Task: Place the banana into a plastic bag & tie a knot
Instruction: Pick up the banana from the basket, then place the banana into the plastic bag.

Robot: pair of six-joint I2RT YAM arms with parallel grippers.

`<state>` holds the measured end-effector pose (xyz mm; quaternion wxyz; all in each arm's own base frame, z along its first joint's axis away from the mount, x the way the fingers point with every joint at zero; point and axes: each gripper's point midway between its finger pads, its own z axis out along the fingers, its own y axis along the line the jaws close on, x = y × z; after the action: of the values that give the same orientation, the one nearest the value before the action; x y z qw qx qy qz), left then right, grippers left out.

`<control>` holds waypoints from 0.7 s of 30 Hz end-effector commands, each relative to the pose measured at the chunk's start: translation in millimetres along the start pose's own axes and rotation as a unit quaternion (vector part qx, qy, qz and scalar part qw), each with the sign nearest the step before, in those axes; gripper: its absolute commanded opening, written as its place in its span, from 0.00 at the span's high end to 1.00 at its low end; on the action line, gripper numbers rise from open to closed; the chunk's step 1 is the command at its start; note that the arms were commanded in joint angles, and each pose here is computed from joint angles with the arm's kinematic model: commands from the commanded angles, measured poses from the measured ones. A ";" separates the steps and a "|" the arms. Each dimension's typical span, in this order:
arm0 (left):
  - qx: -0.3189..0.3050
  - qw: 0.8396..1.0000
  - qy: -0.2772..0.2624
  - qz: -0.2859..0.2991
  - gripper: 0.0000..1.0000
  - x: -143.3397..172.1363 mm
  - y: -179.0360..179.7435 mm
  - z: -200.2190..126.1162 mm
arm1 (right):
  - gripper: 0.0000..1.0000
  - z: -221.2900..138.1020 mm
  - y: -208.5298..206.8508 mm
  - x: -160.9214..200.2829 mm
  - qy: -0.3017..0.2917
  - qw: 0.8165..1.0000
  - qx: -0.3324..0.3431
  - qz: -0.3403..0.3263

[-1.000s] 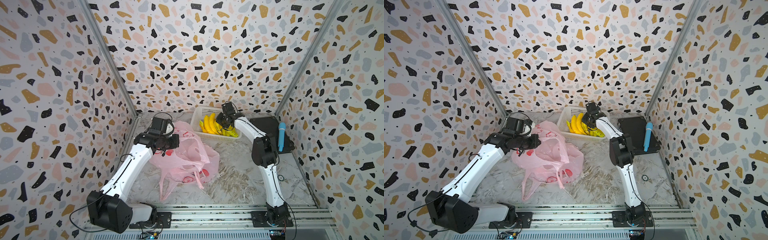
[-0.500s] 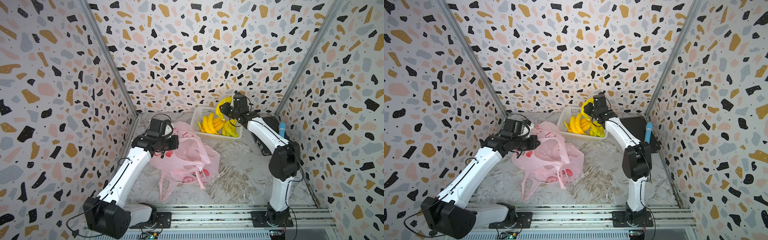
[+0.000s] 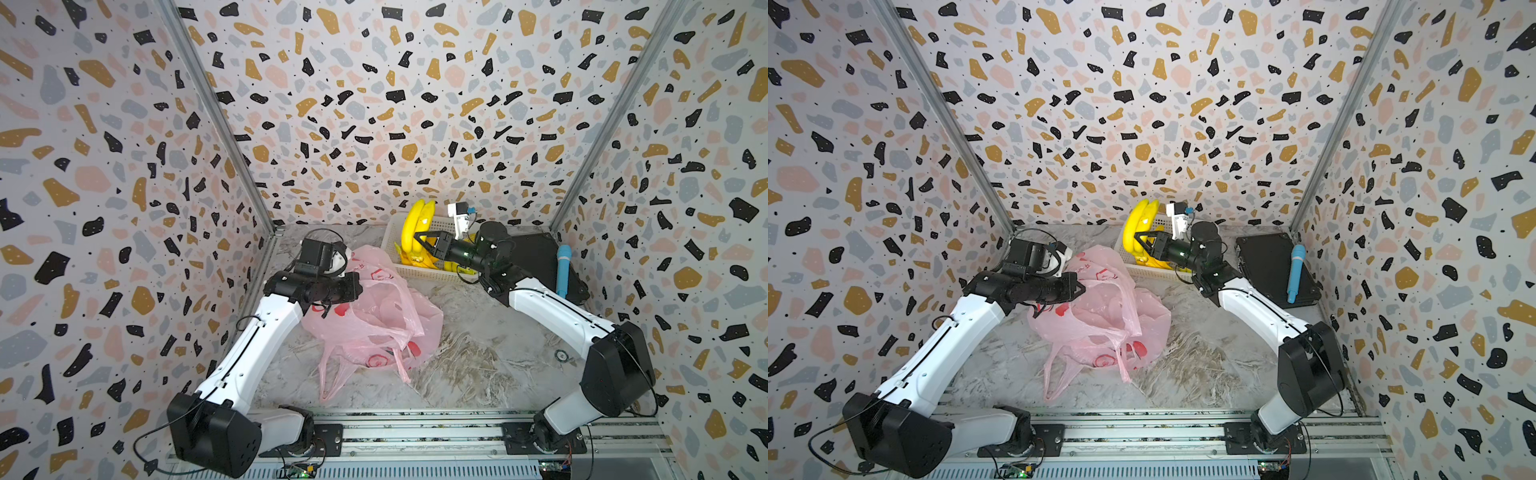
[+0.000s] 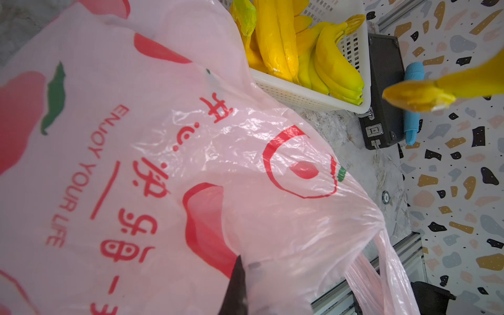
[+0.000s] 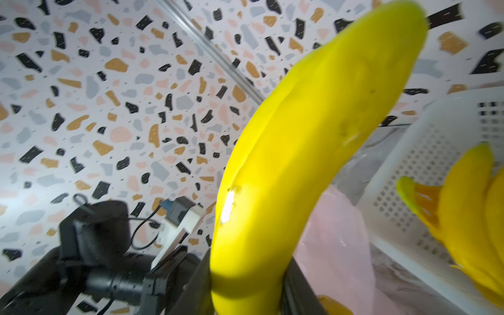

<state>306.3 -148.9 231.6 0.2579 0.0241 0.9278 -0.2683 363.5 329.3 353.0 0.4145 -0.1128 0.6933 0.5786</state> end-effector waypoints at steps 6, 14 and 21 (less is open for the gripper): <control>0.033 0.999 0.000 0.001 1.00 -10.2 -6.4 1.8 | 1.00 -23.2 106.1 5.0 -0.024 0.982 -0.179 -0.052; 0.045 0.999 0.003 -0.006 1.00 -14.1 -4.9 0.0 | 1.00 -29.0 127.9 46.7 -0.015 0.967 -0.245 -0.069; 0.069 0.998 0.002 -0.008 1.00 -16.5 -12.9 -6.4 | 1.00 -13.5 111.3 99.6 0.008 0.958 -0.271 -0.098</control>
<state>311.9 -150.0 228.3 0.2283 0.0141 0.9218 -0.3130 236.3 382.5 363.5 0.3904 -0.2600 0.5391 0.6996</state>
